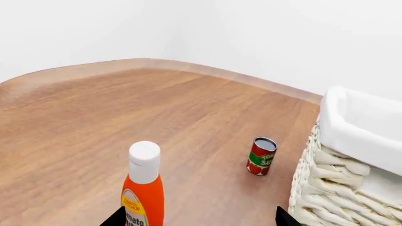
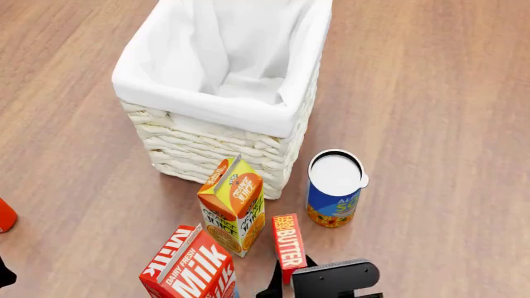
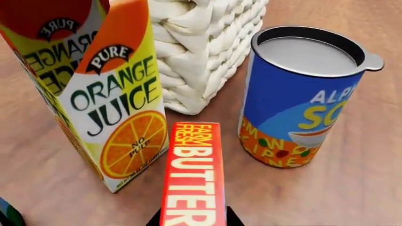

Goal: Pick up the butter and put it in the basket.

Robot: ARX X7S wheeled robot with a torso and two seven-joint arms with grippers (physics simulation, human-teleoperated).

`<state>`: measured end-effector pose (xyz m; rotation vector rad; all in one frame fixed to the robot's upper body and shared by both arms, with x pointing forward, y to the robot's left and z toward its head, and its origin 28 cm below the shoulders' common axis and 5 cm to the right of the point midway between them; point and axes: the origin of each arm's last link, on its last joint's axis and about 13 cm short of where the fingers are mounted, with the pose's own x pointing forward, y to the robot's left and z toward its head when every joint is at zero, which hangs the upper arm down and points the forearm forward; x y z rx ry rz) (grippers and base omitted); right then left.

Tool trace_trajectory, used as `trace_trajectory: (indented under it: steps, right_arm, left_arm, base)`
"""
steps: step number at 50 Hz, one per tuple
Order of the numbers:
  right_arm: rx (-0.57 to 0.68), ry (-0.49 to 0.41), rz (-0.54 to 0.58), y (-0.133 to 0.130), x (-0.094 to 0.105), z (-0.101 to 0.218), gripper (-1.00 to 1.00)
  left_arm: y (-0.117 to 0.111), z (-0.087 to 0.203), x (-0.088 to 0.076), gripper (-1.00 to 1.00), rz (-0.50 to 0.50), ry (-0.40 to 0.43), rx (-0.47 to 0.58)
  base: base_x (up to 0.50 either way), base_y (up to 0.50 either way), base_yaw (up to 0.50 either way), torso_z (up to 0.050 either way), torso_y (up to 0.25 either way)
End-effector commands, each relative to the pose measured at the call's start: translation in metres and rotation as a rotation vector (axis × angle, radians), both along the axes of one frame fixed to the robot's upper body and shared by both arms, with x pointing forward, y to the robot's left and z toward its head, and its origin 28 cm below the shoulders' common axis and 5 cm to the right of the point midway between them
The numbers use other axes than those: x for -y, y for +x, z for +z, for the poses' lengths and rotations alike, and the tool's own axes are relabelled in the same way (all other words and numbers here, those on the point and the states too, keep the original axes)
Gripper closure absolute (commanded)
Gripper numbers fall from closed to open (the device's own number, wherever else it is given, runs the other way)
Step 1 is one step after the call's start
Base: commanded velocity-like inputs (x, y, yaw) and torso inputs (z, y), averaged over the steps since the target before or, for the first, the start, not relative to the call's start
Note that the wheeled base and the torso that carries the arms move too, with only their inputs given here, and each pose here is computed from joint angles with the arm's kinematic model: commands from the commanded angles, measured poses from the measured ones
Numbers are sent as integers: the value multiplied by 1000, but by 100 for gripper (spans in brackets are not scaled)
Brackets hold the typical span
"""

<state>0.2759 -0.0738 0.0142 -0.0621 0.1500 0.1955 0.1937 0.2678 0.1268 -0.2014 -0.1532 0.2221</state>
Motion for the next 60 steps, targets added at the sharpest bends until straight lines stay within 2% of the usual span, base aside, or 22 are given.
trace_trajectory:
  steps: [1,11,38,53,60]
  right_arm:
    - [9,-7,6,0,1,2,100]
    - [62,-2,-11,-6,-1,12,100]
    - [313,-77,-4,-83,-3,100,100]
    - [434,-116,-48,-111,5,142,100]
    - [463,-127,-102,-118,17,154,100]
  left_arm:
    - [-1,1,0,-100,-1,-2,1]
    - [-1,1,0,-100,0,-3,1]
    - [1,-1,2,-100,0,-1,-3]
    - [3,-1,2,-100,1,-1,-1]
    - [4,-1,2,-100,-1,0,0]
  base:
    - [0,0,0,0,0]
    - [0,0,0,0,0]
    - [0,0,0,0,1]
    - [0,0,0,0,1]
    - [0,0,0,0,1]
